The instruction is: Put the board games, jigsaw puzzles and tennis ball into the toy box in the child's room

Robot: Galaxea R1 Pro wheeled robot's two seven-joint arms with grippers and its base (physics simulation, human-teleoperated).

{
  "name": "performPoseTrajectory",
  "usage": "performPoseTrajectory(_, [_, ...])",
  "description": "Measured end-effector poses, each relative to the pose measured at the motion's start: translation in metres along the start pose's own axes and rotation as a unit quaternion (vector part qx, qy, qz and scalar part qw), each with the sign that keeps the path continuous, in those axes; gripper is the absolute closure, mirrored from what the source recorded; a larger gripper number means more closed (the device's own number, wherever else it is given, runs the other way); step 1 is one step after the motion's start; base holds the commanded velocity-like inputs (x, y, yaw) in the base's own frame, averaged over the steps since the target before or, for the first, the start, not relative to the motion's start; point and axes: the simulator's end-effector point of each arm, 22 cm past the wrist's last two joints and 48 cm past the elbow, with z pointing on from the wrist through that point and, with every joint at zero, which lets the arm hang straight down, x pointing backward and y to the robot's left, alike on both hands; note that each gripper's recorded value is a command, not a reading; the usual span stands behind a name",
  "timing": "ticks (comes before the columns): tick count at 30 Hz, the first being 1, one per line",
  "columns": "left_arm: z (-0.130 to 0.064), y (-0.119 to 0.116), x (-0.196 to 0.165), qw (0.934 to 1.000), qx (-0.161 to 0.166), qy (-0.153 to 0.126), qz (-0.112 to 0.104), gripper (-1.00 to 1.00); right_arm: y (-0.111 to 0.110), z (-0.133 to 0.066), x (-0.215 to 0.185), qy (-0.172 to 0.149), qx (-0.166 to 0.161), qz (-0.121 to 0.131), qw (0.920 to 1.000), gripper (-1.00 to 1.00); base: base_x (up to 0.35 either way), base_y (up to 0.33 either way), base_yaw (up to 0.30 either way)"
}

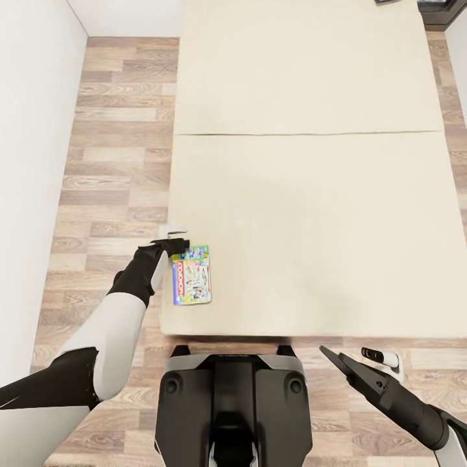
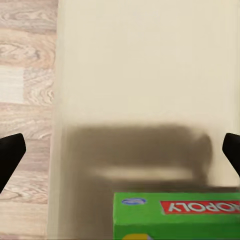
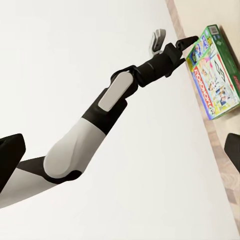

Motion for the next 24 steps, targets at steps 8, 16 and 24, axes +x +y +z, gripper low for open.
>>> performPoseTrajectory(8, [0.0001,-0.0008,0.0008,1.0,0.0,0.001,0.001,-1.0,-0.0001,0.0,0.0,0.0,0.0,0.0,1.0,-1.0,-0.115,-0.069,0.0])
performPoseTrajectory(16, [0.0003,-0.0012,0.0011,1.0,0.001,0.002,0.0,-1.0,-0.0002,0.0001,-0.0001,0.0,0.0,0.0,1.0,-1.0,-0.066,-0.041,0.0])
performPoseTrajectory(24, [0.0003,-0.0009,0.0013,1.0,0.001,0.001,0.0,-1.0,0.0,0.0,0.0,0.0,0.0,0.0,1.0,-1.0,-0.046,-0.028,0.0])
